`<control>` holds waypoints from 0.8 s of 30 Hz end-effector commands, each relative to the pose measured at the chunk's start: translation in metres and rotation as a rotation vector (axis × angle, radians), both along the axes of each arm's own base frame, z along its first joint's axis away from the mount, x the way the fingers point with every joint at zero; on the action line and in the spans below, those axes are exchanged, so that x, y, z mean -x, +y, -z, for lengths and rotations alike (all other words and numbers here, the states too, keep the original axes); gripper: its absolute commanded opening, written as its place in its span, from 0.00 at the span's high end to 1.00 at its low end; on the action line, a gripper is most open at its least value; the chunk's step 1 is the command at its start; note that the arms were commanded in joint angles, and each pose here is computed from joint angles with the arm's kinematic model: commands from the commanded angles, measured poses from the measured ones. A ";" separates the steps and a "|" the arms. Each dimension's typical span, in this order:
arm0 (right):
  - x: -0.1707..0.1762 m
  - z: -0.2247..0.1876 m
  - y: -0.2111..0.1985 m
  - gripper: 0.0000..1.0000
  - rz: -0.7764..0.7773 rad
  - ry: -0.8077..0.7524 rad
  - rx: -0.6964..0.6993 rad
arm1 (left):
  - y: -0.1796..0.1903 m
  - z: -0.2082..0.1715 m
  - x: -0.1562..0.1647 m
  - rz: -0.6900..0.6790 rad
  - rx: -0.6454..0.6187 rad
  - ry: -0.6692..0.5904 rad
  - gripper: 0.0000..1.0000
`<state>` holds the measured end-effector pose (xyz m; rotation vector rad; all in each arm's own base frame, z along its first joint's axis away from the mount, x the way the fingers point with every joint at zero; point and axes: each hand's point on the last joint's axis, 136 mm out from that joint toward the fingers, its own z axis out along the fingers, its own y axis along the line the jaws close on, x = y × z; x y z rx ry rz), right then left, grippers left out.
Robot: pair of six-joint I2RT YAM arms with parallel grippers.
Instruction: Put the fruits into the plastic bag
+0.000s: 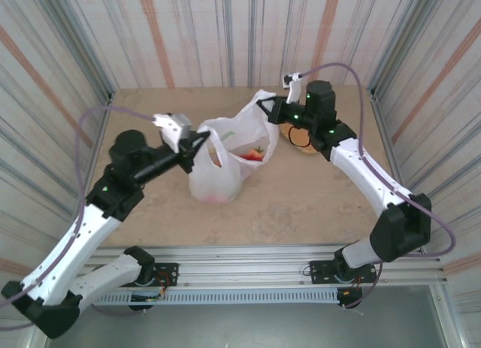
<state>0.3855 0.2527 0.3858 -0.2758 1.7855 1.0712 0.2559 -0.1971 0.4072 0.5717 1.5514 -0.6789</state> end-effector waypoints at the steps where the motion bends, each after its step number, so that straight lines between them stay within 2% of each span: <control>1: -0.006 -0.014 -0.003 1.00 0.041 -0.013 0.006 | 0.010 0.008 -0.017 -0.059 0.076 0.070 1.00; 9: -0.022 0.000 0.004 1.00 0.040 0.024 0.024 | 0.008 0.017 -0.033 -0.087 0.128 0.125 1.00; 14: -0.037 0.037 0.005 0.99 0.056 0.098 0.104 | 0.003 0.020 -0.035 -0.065 0.136 0.146 1.00; 20: -0.049 0.072 -0.008 0.87 0.076 0.187 0.155 | 0.000 0.020 -0.025 -0.025 0.134 0.140 0.97; 24: -0.044 0.054 -0.017 0.65 0.068 0.170 0.126 | -0.004 0.021 -0.018 0.015 0.103 0.166 0.80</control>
